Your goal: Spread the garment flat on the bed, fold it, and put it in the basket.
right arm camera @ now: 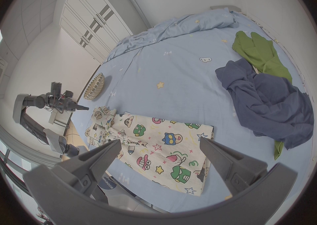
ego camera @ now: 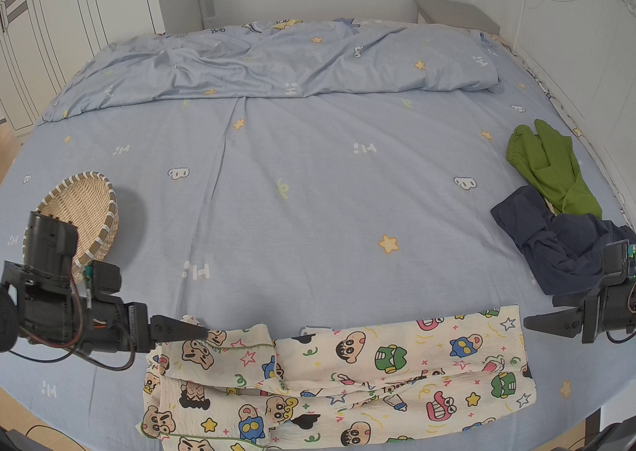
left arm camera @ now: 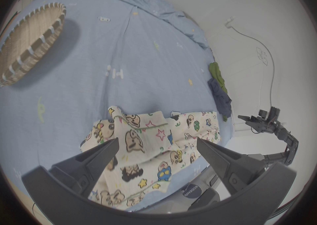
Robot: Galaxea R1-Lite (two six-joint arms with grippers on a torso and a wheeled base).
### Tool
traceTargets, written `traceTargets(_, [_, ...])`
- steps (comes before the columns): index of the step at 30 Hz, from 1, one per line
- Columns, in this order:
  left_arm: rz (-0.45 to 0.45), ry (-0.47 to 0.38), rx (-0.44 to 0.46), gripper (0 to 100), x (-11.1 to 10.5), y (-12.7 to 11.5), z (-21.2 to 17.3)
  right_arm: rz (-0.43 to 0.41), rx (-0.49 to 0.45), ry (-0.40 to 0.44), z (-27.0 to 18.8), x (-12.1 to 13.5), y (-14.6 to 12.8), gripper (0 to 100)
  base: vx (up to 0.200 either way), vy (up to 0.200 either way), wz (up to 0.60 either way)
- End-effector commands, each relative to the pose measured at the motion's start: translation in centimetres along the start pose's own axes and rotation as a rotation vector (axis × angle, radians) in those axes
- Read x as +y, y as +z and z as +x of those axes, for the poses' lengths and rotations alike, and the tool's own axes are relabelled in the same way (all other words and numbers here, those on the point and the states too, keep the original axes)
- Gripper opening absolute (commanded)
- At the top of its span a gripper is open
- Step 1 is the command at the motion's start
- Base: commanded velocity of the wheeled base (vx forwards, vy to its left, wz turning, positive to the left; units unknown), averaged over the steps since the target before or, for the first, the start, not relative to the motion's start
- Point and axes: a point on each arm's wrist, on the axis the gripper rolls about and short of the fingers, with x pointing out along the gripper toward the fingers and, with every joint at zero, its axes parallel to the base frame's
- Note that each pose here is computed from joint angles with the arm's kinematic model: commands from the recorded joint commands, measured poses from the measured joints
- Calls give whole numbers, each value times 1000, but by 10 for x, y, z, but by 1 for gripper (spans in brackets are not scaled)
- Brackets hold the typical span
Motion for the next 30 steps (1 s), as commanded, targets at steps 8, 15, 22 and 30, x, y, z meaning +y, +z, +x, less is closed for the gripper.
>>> traceTargets(8, [-93, 49, 153, 100, 35, -3, 71, -5, 2, 7, 0, 1, -2, 100, 0, 0, 0])
traceTargets(15, [-112, 66, 213, 100, 41, -22, 71, -5, 2, 7, 0, 1, -2, 100, 0, 0, 0])
traceTargets(22, [-110, 66, 219, 100, 40, -24, 70, -4, 3, 4, 1, 1, -1, 100, 0, 0, 0])
traceTargets(30, [-81, 36, 152, 100, 28, -25, 49, 4, 2, -1, 1, -1, -1, 100, 0, 0, 0])
